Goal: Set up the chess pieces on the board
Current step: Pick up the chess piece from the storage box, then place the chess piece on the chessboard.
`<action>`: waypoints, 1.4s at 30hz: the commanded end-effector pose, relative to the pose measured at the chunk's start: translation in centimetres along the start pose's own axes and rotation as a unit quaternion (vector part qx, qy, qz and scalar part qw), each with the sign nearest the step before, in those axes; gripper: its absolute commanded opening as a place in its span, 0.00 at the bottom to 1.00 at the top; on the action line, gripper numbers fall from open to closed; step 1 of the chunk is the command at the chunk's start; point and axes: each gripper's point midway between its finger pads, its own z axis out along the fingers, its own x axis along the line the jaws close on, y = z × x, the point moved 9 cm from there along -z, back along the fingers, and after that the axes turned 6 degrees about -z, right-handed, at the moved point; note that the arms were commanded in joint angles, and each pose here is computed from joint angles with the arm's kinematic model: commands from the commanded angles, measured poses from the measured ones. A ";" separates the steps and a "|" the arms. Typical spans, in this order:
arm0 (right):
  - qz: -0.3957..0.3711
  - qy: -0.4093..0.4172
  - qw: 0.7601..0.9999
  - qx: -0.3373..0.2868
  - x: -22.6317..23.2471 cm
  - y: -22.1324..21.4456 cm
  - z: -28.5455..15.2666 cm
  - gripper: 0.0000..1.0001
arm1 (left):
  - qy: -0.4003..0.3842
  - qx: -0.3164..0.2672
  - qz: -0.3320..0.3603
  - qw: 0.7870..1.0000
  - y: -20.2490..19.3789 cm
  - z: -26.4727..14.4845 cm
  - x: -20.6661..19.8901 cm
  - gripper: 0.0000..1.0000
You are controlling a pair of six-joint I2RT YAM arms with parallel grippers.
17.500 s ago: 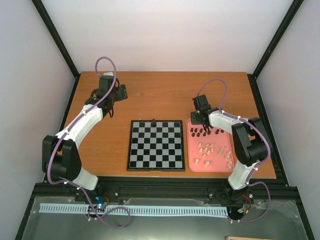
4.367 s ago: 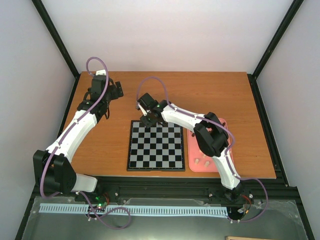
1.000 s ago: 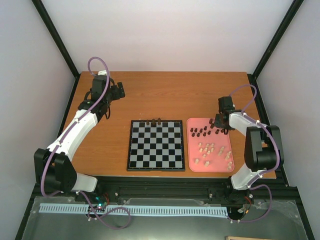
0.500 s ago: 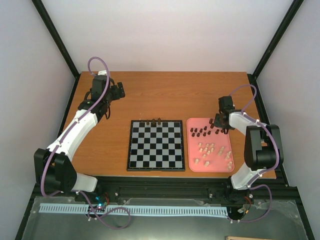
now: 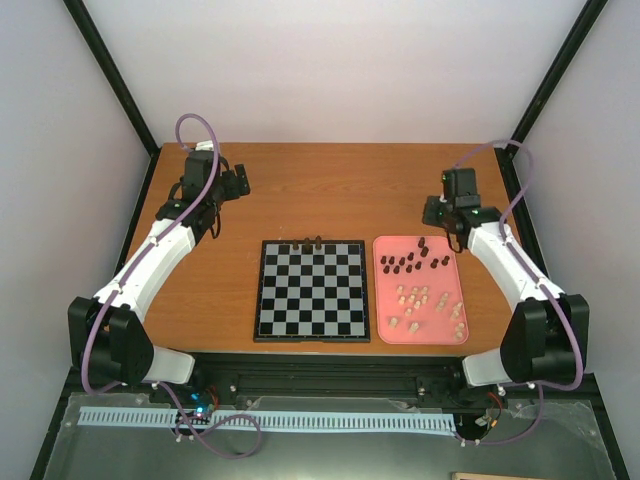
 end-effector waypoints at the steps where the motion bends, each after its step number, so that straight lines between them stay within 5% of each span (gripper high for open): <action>1: -0.058 0.085 0.995 0.011 5.4 0.7 -1.5 0.05 | -0.008 -0.018 -0.007 1.000 0.8 -0.7 -0.2 1.00; 7: -0.148 0.170 0.973 0.047 14.6 0.6 -0.5 0.05 | -0.006 -0.021 -0.006 1.000 0.9 -1.0 -0.1 1.00; 17: -0.234 0.201 0.940 0.143 23.0 -2.8 4.3 0.06 | -0.007 -0.029 -0.007 1.000 1.1 -1.9 0.1 1.00; 42: -0.291 0.173 0.923 0.183 25.4 -6.4 4.8 0.07 | 0.005 -0.028 -0.004 1.000 1.0 -1.4 0.2 1.00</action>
